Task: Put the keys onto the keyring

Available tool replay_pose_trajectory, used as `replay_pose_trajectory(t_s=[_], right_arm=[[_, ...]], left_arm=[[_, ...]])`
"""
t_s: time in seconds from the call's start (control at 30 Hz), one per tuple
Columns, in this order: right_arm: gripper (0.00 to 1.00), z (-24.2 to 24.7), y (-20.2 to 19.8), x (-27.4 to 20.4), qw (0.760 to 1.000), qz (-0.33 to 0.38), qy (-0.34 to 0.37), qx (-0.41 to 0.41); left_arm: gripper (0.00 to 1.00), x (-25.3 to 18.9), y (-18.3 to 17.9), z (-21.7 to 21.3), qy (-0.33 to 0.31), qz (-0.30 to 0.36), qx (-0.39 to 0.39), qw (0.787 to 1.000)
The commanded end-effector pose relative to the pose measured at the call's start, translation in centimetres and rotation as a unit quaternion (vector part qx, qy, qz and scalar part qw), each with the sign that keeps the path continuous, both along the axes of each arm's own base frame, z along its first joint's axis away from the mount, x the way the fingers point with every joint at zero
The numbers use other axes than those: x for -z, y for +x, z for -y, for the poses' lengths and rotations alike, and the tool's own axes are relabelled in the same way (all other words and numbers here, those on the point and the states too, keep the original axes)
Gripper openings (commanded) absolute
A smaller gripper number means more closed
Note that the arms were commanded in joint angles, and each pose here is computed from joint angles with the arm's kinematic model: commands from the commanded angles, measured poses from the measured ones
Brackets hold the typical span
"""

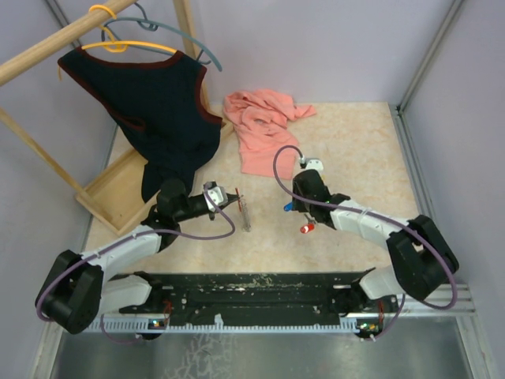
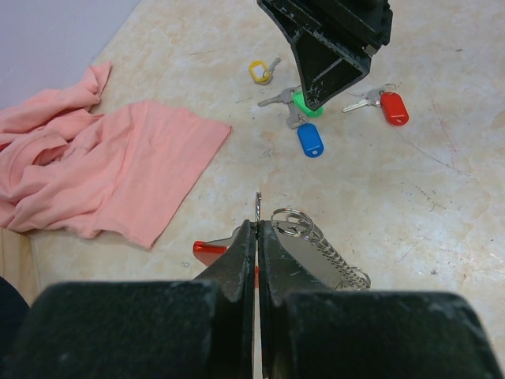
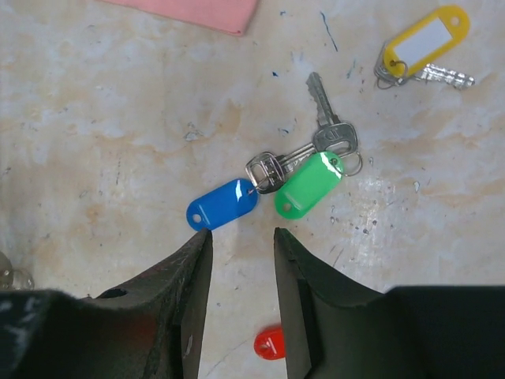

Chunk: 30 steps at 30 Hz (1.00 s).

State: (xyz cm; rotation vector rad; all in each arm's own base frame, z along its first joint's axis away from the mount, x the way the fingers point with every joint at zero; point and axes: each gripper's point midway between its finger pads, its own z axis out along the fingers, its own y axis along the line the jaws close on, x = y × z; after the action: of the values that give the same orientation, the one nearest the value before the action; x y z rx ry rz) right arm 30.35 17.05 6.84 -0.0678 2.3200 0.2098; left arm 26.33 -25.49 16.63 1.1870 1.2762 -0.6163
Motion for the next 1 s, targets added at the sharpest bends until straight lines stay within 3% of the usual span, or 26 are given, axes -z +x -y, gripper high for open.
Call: replay_pose_trajectory(t_s=[0.0,0.5,0.67,0.97], right_arm=[[0.37,-0.5,2.3,-1.0,0.997,0.021,0.038,0.068],[0.29,-1.4,4.8,1.3,0.995,0.021,0.034,0.096],[0.29,-0.9,4.5,2.4,0.994,0.003,0.018,0.106],[0.29,-3.2,2.5,3.1,0.996,-0.036,0.051,0.063]], left_arm=[[0.0,-1.4,0.6,0.1,-0.012,0.009,-0.004,1.0],[0.0,-1.5,0.6,0.2,-0.012,0.01,-0.002,1.0],[0.0,-1.4,0.5,0.2,-0.012,0.01,-0.001,1.0],[0.0,-1.4,0.5,0.2,-0.012,0.008,0.001,1.0]])
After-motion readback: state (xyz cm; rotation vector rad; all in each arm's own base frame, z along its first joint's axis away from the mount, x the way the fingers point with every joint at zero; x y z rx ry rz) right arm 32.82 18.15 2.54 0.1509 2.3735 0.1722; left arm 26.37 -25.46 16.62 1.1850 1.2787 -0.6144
